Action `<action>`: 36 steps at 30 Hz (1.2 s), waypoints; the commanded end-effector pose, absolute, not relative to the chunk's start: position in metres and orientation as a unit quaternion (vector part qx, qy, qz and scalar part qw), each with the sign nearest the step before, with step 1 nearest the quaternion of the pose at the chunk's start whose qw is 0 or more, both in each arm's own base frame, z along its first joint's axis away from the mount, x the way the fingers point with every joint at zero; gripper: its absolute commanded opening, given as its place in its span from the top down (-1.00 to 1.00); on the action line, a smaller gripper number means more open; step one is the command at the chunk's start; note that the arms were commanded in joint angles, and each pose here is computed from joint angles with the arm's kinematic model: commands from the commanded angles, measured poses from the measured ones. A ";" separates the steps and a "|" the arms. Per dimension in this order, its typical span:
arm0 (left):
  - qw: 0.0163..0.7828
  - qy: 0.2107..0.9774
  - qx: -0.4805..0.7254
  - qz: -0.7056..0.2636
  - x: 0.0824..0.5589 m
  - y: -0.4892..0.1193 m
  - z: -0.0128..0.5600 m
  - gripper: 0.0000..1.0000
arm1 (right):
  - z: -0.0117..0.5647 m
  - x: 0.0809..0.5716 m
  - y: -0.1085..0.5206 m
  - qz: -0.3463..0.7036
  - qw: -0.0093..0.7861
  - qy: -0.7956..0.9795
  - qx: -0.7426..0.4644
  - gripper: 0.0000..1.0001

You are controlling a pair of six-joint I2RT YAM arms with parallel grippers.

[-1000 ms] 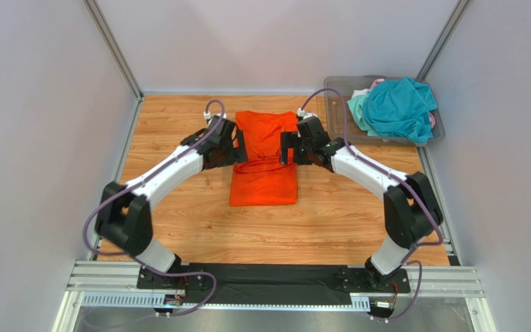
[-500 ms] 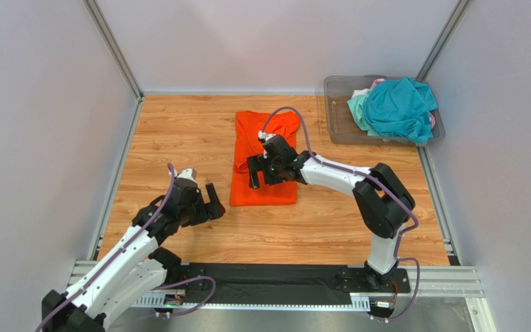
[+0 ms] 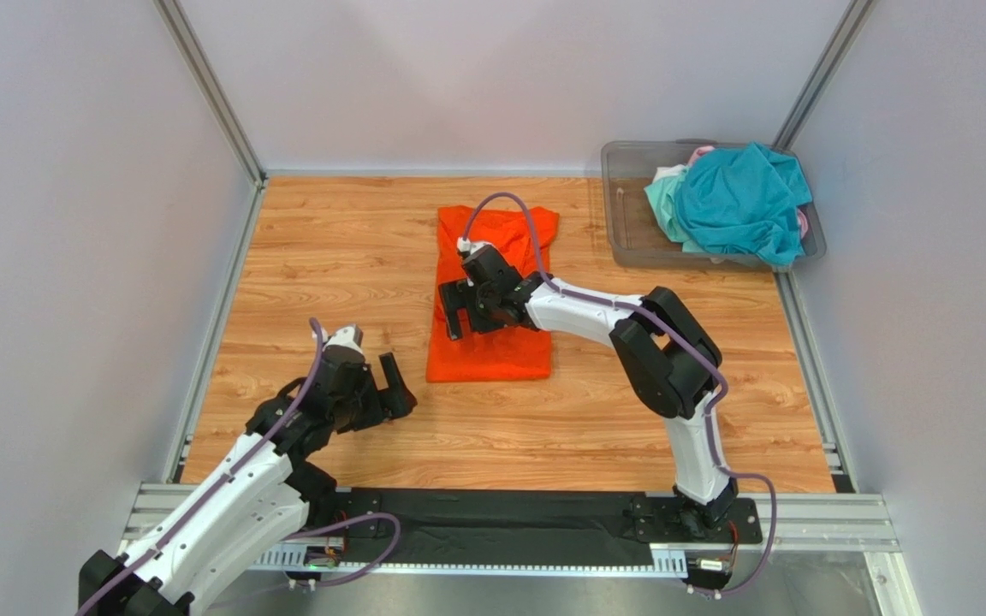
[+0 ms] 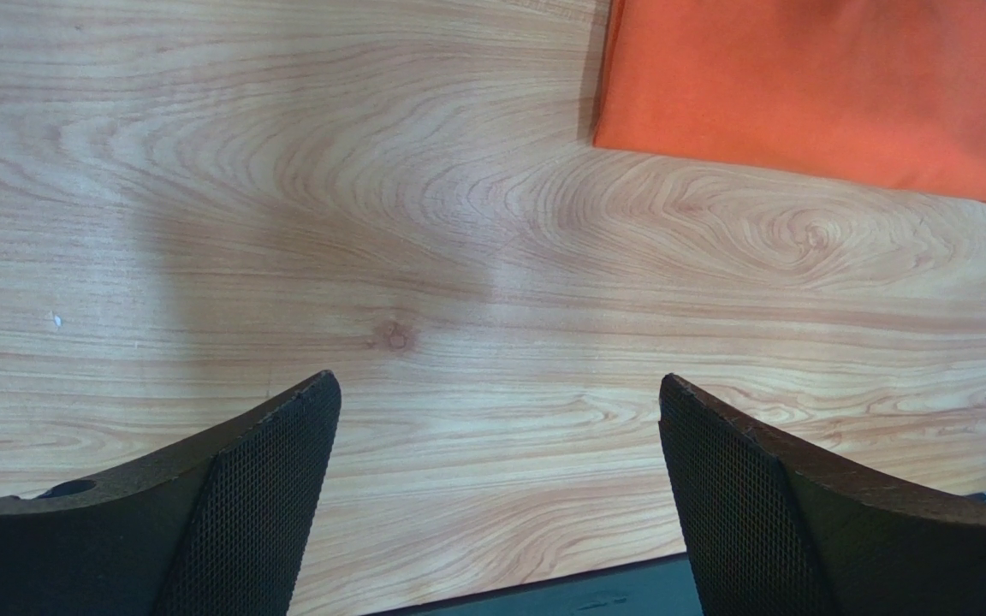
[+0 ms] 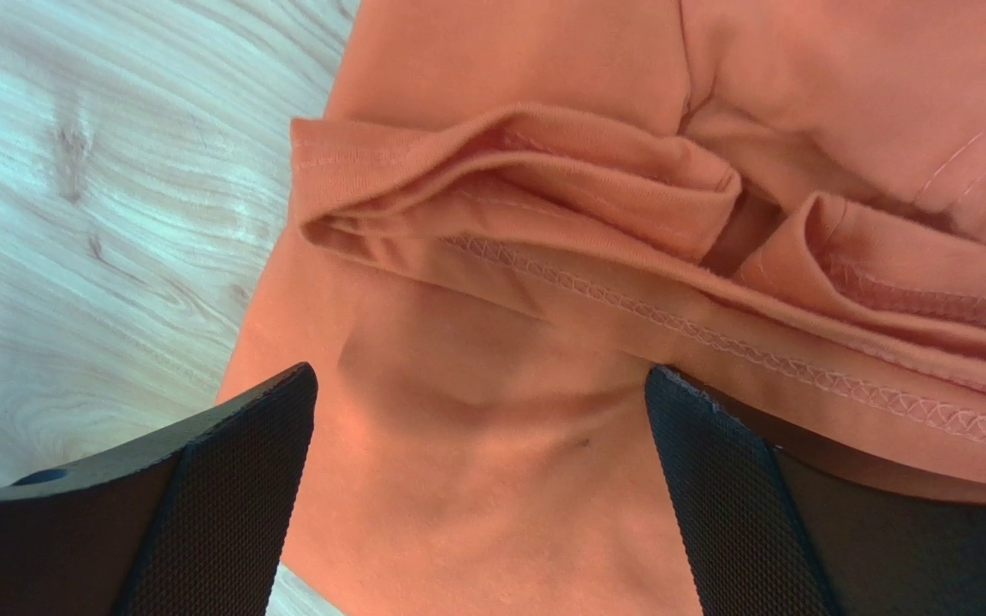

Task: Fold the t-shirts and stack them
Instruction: Fold the tshirt

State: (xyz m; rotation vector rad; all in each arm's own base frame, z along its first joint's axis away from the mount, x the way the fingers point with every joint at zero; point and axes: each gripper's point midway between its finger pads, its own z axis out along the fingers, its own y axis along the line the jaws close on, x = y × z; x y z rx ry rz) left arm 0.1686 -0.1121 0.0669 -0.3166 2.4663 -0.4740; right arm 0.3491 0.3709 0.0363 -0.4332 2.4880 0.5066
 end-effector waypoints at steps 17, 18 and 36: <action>0.307 0.929 -0.120 -0.166 0.173 -0.109 0.068 -0.99 | 0.084 0.479 0.377 0.145 0.459 0.872 -0.091 -1.00; 0.305 0.930 -0.120 -0.163 0.172 -0.108 0.066 -0.99 | 0.094 0.485 0.380 0.147 0.468 0.867 -0.089 -1.00; 0.286 0.929 -0.138 -0.192 0.195 -0.133 0.073 -0.92 | 0.126 0.340 0.256 0.162 0.414 0.895 0.047 -1.00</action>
